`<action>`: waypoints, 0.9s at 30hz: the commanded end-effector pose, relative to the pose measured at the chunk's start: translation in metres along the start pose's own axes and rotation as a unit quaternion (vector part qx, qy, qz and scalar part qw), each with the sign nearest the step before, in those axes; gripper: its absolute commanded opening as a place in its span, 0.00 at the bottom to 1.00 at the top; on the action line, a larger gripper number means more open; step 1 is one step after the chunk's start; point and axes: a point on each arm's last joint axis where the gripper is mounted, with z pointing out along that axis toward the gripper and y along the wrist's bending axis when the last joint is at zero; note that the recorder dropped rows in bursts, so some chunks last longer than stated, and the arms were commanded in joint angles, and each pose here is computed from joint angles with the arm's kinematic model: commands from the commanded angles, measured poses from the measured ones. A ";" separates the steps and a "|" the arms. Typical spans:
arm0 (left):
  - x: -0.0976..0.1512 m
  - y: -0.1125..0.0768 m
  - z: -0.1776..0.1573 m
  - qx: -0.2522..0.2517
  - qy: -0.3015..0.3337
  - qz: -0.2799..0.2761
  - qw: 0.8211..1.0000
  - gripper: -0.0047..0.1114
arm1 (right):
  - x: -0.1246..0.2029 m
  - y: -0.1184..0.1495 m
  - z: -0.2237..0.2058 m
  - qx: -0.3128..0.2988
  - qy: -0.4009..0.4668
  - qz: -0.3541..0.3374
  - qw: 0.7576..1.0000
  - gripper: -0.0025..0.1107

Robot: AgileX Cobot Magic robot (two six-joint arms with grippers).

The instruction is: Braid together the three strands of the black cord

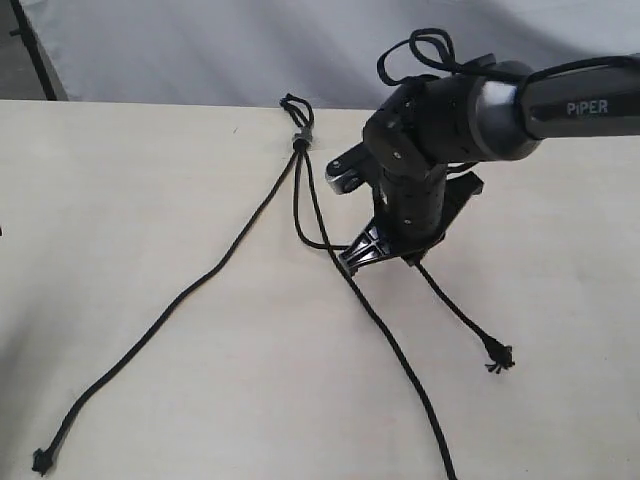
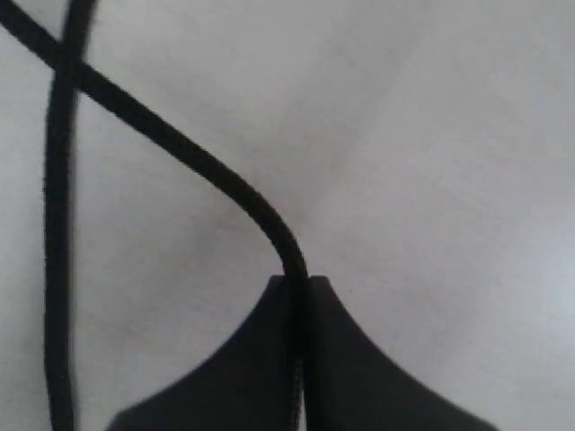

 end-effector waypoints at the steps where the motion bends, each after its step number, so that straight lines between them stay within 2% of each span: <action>1: -0.002 -0.001 0.000 0.003 -0.003 -0.003 1.000 0.04 | 0.006 0.009 0.022 -0.040 0.042 0.003 0.998 0.02; 6: -0.002 -0.001 0.000 0.003 -0.003 -0.004 1.000 0.04 | 0.013 0.044 0.032 -0.086 0.082 -0.029 0.993 0.02; 12: -0.002 -0.001 0.000 0.003 -0.003 -0.008 1.000 0.04 | 0.029 0.115 0.009 -0.192 0.079 -0.167 0.964 0.02; 15: -0.002 -0.001 0.000 0.003 -0.003 -0.008 1.000 0.04 | 0.029 0.133 -0.013 -0.197 0.039 -0.214 0.956 0.02; 20: -0.001 -0.001 0.000 0.003 -0.001 -0.008 1.000 0.04 | 0.021 0.111 -0.066 -0.184 -0.045 -0.210 0.959 0.02; 27: -0.001 -0.001 0.000 0.003 -0.001 -0.008 1.000 0.04 | 0.010 0.031 -0.112 -0.160 -0.136 -0.108 0.972 0.02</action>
